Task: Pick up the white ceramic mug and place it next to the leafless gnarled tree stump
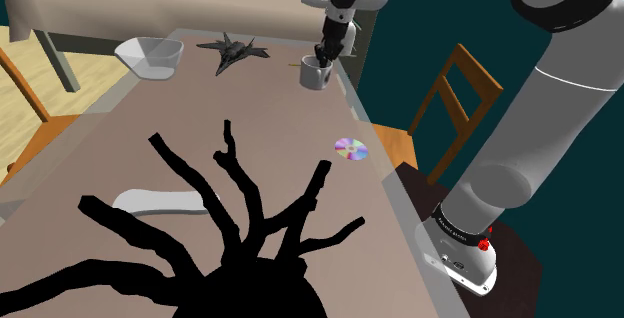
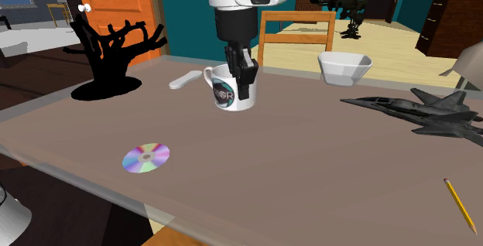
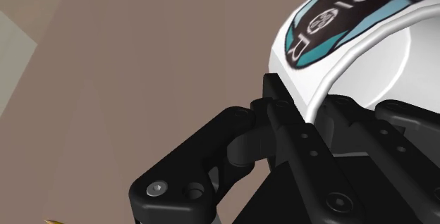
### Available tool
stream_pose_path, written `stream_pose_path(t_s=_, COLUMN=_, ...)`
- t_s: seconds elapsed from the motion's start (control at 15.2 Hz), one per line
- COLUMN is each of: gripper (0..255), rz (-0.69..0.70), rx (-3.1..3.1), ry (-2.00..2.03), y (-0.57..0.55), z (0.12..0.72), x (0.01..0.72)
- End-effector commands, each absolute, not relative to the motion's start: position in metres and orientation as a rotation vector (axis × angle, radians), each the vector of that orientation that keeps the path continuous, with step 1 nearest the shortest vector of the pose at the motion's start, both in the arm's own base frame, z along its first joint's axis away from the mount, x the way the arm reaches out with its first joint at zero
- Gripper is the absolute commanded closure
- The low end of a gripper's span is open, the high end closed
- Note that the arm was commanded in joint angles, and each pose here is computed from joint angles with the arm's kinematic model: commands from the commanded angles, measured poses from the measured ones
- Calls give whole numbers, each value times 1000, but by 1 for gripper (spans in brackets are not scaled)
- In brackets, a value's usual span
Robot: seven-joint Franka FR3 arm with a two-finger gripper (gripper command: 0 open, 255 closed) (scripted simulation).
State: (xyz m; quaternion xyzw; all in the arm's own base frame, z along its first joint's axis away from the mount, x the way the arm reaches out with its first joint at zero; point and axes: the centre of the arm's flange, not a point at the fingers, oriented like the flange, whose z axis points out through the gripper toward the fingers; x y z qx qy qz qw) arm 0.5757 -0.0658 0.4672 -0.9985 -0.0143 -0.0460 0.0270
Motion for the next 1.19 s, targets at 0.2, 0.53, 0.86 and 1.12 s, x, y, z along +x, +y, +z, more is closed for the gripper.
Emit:
stream_pose_path(t_s=0.2, gripper=255, rz=-141, rx=-3084, ry=-44, y=-66, z=494, x=576)
stream_pose_path(t_s=0.53, gripper=255, rz=-141, rx=-3084, ry=-44, y=-66, z=520, x=576)
stream_pose_path(t_s=0.86, gripper=255, rz=-141, rx=-3084, ry=-44, y=-66, z=546, x=576)
stream_pose_path(t_s=1.12, gripper=255, rz=-141, rx=-3084, ry=-44, y=-66, z=567, x=576)
